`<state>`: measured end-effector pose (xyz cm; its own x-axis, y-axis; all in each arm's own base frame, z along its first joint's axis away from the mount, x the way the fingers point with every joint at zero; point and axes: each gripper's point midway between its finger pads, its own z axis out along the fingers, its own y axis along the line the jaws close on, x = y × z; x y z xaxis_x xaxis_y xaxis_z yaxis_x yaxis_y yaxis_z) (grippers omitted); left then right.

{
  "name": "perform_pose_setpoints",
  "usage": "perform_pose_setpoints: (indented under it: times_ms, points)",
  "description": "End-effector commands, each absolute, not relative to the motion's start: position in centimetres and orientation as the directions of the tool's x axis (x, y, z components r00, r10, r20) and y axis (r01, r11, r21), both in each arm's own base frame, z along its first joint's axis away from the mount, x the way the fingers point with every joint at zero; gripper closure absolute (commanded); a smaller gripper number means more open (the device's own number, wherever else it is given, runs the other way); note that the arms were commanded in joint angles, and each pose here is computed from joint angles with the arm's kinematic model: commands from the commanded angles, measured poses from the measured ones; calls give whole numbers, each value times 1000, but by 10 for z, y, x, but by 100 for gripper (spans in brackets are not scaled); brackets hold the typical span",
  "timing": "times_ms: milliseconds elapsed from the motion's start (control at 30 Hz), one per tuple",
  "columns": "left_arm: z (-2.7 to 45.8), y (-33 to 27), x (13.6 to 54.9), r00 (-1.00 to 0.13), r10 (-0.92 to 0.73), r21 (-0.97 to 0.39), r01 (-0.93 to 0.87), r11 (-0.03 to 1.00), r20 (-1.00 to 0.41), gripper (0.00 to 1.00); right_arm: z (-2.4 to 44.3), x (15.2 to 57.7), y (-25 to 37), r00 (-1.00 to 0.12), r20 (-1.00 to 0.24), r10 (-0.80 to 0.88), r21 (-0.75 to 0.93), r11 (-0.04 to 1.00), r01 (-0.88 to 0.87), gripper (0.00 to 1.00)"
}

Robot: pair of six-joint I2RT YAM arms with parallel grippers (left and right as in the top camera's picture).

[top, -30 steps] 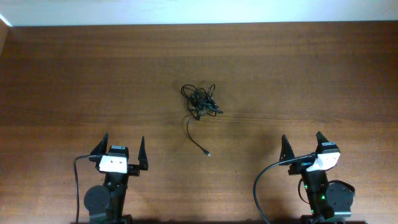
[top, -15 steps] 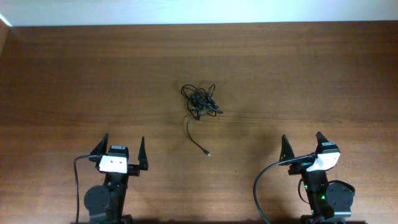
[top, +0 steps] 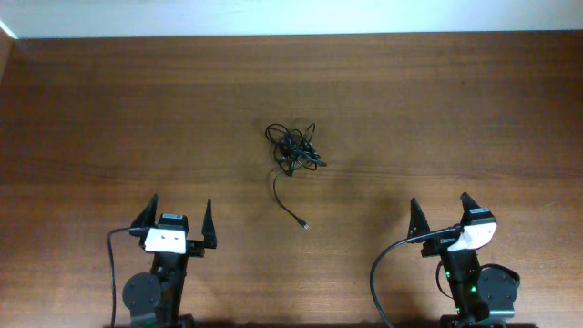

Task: Untangle cables

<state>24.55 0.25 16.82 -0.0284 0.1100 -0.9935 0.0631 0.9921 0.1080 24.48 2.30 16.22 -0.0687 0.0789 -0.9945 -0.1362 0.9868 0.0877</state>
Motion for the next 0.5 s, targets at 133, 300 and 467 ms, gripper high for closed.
perform_pose_setpoints:
  times_ms: [133,300,467]
  points:
    - [178,3,245,8,125,125,54,991,-992,1,175,243,28,-37,-996,81,86,982,-168,1]
    - [198,2,242,37,130,132,54,990,-991,1,196,239,30,3,-997,80,78,980,-183,1]
    - [219,4,249,1,161,161,53,986,-987,1,229,227,31,12,-997,79,76,979,-187,2]
